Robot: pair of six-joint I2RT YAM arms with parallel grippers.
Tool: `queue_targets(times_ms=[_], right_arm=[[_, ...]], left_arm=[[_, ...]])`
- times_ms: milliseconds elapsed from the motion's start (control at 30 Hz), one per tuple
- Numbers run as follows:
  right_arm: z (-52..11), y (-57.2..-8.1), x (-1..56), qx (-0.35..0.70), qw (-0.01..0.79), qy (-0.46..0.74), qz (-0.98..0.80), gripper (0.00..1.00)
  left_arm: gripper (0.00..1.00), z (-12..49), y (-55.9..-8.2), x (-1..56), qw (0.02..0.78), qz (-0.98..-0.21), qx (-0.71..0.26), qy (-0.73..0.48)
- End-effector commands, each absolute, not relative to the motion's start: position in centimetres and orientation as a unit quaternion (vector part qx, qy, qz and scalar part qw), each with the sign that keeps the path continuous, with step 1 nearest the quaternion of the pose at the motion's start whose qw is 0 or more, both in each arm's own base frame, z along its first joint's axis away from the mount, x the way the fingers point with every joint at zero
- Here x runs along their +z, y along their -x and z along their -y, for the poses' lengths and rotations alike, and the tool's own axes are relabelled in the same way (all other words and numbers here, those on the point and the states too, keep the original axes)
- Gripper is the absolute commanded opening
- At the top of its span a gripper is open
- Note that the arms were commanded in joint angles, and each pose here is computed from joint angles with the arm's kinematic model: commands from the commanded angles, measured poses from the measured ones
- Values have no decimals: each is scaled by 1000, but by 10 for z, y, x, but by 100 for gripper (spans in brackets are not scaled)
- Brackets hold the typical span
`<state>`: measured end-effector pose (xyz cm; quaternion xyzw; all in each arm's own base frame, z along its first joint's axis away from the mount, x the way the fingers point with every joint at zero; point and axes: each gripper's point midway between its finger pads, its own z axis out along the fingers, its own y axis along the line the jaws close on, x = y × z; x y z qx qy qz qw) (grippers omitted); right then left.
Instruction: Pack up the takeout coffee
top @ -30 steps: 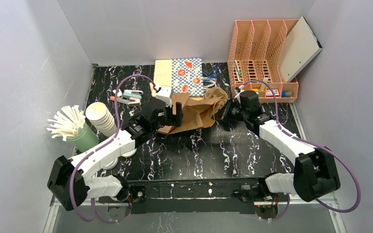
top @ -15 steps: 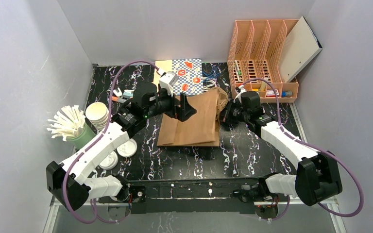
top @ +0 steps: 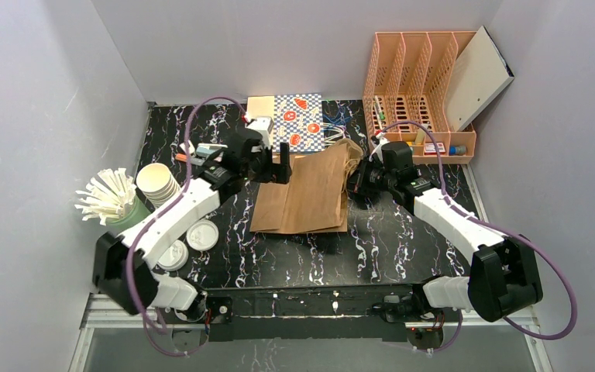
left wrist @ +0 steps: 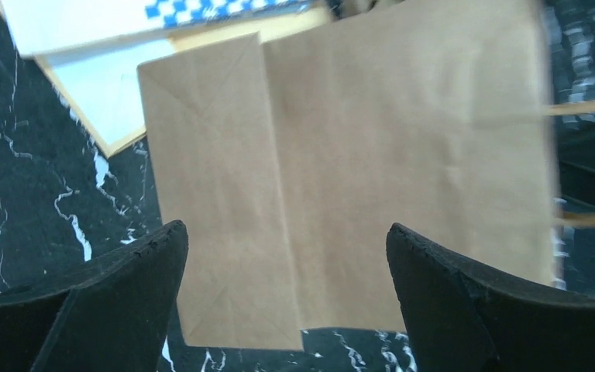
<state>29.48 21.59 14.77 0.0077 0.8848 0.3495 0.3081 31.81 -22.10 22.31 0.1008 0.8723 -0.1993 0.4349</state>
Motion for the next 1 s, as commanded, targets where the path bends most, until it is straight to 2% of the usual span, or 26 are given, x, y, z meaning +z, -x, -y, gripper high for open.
queue_targets(times_ms=[0,433,533,667,800,967], right_arm=[[-225,-301,185,376,342,27,-861,1],[-235,-302,206,403,347,43,-846,1],[-235,-303,208,402,345,42,-847,1],[-232,-306,213,389,348,41,-852,1],[-227,-307,220,374,355,43,-856,1],[-223,-305,233,366,358,52,-857,1]], left_arm=[[98,204,-331,165,382,-914,-113,-72],[94,203,-338,91,328,-940,-61,-75],[80,195,-337,85,321,-943,-54,-64],[50,169,-339,94,345,-938,-31,-18],[43,154,-335,114,381,-922,-60,23],[42,147,-323,124,380,-914,-130,65]])
